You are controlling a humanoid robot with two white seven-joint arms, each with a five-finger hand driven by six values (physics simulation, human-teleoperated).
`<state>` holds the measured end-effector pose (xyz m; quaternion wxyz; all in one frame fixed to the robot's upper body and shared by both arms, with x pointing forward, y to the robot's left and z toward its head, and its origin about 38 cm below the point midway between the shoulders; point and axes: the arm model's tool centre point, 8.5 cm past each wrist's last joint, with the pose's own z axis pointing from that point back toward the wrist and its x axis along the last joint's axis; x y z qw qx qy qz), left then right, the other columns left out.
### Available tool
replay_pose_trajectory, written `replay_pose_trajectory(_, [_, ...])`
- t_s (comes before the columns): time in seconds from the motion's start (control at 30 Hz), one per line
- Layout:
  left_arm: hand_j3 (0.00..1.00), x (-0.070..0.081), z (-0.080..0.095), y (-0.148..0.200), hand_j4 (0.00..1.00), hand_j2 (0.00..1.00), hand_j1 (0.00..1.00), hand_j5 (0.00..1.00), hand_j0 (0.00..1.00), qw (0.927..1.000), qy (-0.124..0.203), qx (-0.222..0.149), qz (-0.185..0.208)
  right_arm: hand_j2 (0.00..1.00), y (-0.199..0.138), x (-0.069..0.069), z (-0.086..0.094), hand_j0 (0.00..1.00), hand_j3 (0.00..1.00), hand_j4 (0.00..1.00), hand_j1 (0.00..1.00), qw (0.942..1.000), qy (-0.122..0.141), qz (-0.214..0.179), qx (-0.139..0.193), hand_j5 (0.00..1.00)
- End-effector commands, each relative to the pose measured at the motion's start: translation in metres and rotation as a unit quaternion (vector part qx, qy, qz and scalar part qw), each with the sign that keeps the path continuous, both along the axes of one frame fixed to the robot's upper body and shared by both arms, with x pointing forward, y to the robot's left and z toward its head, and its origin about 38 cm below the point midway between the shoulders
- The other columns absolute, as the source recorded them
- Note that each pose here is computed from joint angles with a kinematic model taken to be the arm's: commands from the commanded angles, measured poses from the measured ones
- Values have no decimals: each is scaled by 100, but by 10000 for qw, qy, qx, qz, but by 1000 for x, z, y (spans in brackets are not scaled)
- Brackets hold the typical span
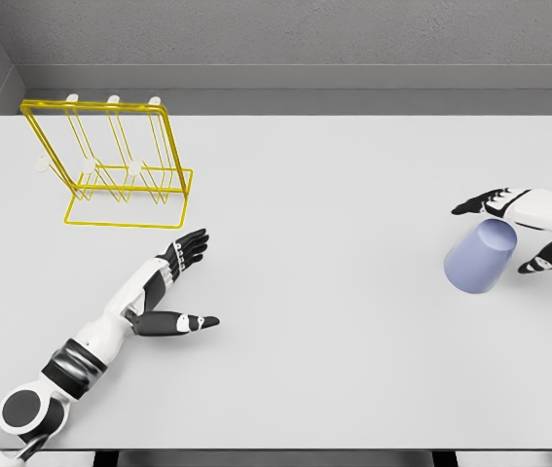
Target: Place the cup on the cup holder with both arms
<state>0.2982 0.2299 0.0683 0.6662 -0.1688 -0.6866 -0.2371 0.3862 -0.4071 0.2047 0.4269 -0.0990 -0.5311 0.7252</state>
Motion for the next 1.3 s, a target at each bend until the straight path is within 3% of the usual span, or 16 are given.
replay_pose_trajectory(0.0, [100,0,0,0,100,100,100,100,100,10000,-5,6,-18,100,2,1,-1,100,100,100,100,10000,15,-4,50,100])
replay_pose_trajectory(1.0, [100,-3,0,-1,100,100,100,100,100,10000,17,-29,-26,100,-2,-1,-11,100,100,100,100,9997,224,-16,-76,100])
replay_pose_trajectory(1.07, [100,-3,0,-1,100,100,100,100,100,10000,17,-29,-26,92,-2,0,-9,92,92,92,92,9997,213,-15,-82,92])
replay_pose_trajectory(1.27, [100,-3,0,-1,100,100,100,100,100,10000,20,-35,-16,86,-1,0,-10,86,86,86,86,9997,226,8,-92,86])
